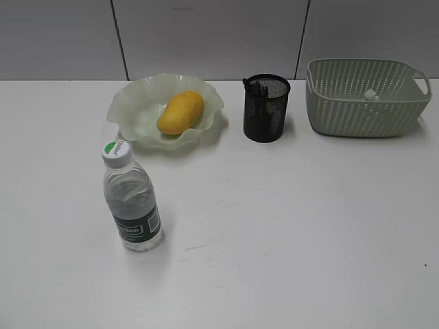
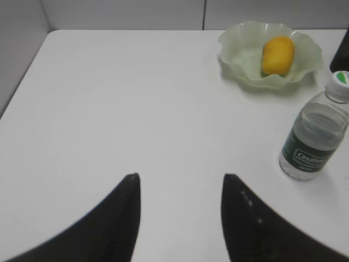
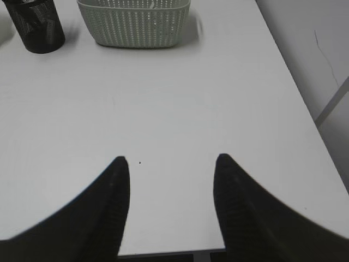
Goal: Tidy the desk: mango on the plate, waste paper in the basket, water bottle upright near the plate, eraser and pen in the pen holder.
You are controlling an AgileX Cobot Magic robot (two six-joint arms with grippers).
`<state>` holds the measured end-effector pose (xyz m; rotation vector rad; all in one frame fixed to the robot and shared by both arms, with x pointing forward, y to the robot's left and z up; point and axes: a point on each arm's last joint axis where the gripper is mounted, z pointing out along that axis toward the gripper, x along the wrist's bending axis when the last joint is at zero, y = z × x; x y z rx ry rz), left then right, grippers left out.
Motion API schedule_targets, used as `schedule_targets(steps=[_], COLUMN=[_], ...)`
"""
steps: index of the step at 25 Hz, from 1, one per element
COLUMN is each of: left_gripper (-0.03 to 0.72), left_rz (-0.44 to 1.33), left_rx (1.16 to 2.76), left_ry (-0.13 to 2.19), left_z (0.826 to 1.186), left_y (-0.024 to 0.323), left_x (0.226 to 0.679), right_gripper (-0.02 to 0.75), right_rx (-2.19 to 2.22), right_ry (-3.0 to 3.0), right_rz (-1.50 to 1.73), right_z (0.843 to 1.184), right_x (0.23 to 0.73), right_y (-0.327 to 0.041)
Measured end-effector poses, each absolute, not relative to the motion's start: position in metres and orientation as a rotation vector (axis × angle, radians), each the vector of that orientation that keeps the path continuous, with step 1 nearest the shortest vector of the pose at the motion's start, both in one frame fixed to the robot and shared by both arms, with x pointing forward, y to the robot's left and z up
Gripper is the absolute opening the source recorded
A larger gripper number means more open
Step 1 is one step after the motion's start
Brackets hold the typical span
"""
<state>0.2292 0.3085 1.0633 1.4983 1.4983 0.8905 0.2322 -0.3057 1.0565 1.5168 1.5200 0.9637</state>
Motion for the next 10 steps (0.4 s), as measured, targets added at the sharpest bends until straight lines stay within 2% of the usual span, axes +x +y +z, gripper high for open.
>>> schedule_targets(steps=[10], left_gripper=[0.361], left_rz=[0.899], left_rx=[1.489], left_ry=[1.510], left_z=[1.0633], left_y=[0.3084], left_x=[0.2290], right_gripper=[0.403], right_rx=[1.519], right_ry=[1.515], right_rz=[0.961], right_z=[1.0566], right_x=[0.2322], right_y=[-0.3057])
